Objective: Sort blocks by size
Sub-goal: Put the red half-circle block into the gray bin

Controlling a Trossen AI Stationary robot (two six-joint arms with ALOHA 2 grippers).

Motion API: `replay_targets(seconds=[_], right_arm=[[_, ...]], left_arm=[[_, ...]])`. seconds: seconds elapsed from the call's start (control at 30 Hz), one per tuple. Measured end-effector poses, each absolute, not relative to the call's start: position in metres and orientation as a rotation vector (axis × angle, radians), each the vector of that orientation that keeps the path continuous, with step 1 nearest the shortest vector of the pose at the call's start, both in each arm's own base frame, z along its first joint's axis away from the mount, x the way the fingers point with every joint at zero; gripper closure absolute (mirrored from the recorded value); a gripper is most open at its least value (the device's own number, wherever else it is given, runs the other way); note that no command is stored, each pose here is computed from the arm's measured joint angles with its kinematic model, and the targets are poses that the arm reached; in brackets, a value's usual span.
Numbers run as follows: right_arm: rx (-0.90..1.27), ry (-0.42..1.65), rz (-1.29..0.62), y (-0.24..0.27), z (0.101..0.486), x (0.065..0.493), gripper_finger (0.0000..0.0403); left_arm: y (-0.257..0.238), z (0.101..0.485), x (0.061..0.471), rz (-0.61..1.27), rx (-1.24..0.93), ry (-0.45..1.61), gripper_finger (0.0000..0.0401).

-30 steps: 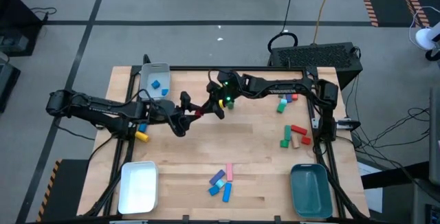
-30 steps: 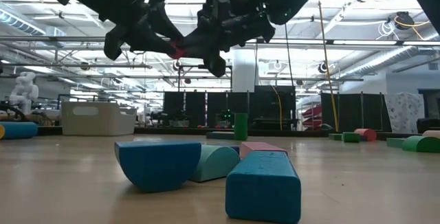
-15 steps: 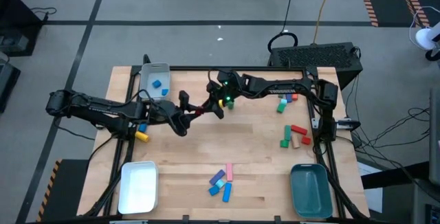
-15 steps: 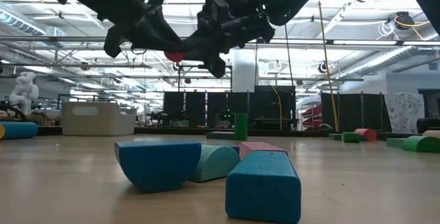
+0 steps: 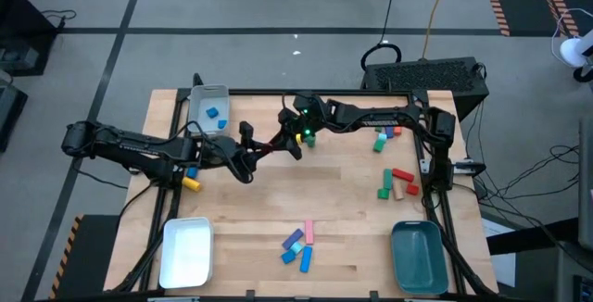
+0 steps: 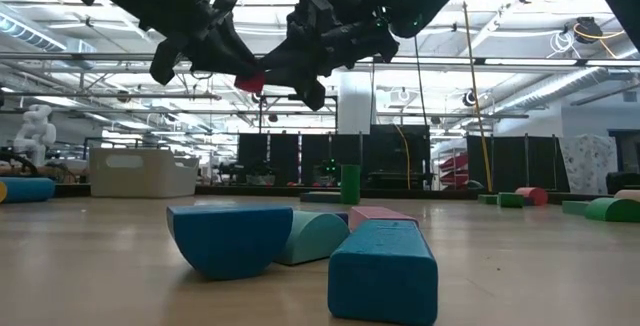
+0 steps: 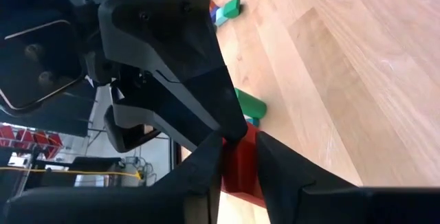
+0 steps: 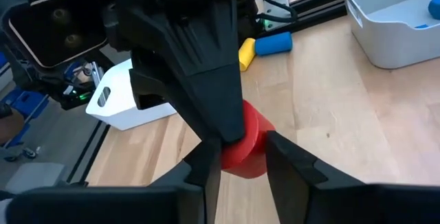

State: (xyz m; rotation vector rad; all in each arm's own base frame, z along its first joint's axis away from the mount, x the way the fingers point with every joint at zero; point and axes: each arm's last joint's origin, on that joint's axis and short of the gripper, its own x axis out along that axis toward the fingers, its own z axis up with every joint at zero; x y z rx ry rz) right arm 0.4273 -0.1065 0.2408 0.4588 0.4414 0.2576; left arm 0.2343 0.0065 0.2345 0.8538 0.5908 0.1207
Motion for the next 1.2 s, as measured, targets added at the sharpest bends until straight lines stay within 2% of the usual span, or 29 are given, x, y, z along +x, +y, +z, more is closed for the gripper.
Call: replay_targets(seconds=[0.17,0.6,0.77,0.97,1.2], right_arm=[[0.427,0.447,0.258,-0.106,0.240,0.427,0.0337],[0.354,0.540,0.192,-0.103,0.231,0.423,0.0400],[0.346,0.631,0.178,-0.102,0.223,0.418,0.0399],[0.179,0.847,-0.012,-0.098,0.196,0.405,0.0400],[0.094,0.812,0.056,-0.073,0.170,0.419,0.0344]], left_arm=[[0.007,0.234,0.234,0.126,0.847,0.593,0.0351],[0.007,0.232,0.234,0.170,0.674,0.588,0.0358],[0.006,0.231,0.233,0.167,0.639,0.588,0.0358],[0.008,0.227,0.230,0.230,0.463,0.626,0.0357],[0.013,0.223,0.227,0.336,0.293,0.653,0.0357]])
